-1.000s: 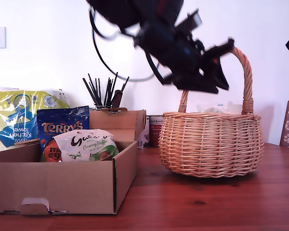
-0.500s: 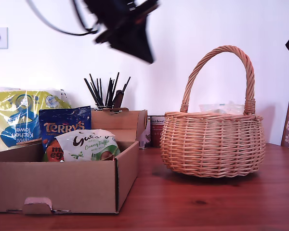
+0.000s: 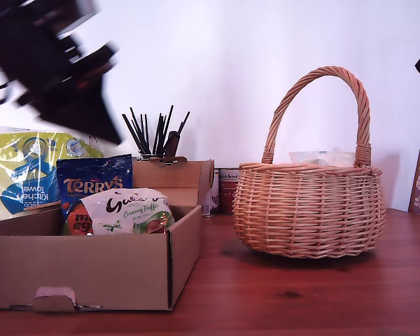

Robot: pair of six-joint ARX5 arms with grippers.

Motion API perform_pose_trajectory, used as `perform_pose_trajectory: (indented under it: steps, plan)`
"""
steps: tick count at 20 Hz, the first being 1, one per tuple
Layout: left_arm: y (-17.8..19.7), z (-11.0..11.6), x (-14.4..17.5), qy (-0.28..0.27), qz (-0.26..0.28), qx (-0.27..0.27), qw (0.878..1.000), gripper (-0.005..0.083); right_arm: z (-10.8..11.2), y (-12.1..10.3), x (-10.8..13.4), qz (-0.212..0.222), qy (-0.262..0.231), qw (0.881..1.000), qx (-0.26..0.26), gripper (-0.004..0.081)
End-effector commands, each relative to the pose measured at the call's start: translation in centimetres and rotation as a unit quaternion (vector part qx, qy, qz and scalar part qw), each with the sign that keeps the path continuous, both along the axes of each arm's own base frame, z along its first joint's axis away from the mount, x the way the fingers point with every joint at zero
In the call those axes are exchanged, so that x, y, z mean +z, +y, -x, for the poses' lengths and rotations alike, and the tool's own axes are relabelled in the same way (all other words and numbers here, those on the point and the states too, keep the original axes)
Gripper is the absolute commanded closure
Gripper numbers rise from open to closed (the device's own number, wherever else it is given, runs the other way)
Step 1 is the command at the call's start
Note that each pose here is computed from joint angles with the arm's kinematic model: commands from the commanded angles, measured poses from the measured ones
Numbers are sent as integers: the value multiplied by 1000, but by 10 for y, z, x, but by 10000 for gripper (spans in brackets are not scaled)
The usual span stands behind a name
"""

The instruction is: Move the bags of Easter eggs from the cardboard box on the left into the woven basket on the right side.

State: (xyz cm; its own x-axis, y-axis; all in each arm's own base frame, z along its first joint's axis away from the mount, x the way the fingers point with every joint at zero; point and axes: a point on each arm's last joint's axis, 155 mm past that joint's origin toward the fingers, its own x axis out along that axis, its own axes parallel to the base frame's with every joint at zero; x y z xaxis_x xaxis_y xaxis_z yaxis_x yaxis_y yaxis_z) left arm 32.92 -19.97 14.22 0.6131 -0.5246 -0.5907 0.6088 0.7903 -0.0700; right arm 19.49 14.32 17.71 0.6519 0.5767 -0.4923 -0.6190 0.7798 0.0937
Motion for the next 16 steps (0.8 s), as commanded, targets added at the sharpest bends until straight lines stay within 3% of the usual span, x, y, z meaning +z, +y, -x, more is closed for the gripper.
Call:
perform_pose_trajectory:
  steps: [1, 2, 3, 5, 6, 7, 9, 12, 16]
  plan:
    - [4, 7, -12, -2, -5, -5, 1000, 792, 0, 2, 6, -4, -8, 1000, 4, 782]
    - [8, 8, -17, 3, -6, -1, 1000, 756, 0, 2, 6, -4, -8, 1000, 4, 782]
    - [9, 9, -23, 17, -5, 1, 1000, 602, 0, 2, 6, -4, -8, 1000, 4, 782]
    - [12, 5, -31, 26, -10, 16, 999, 165, 0, 2, 6, -4, -8, 1000, 4, 782]
    - [13, 2, -32, 22, -14, 20, 999, 35, 0, 2, 6, -4, -8, 1000, 4, 782]
    - [15, -4, -31, 11, -19, 25, 999, -24, 0, 2, 6, -4, -8, 1000, 4, 782]
    - [16, -18, -28, -35, -48, 14, 998, -19, 0, 2, 7, -4, -9, 1000, 4, 782]
    - [21, -38, -32, -106, -120, -26, 987, -19, 0, 2, 7, -4, -8, 1000, 4, 782]
    - [27, -56, -55, -109, -138, -26, 984, -18, 0, 2, 7, -4, -8, 1000, 4, 782]
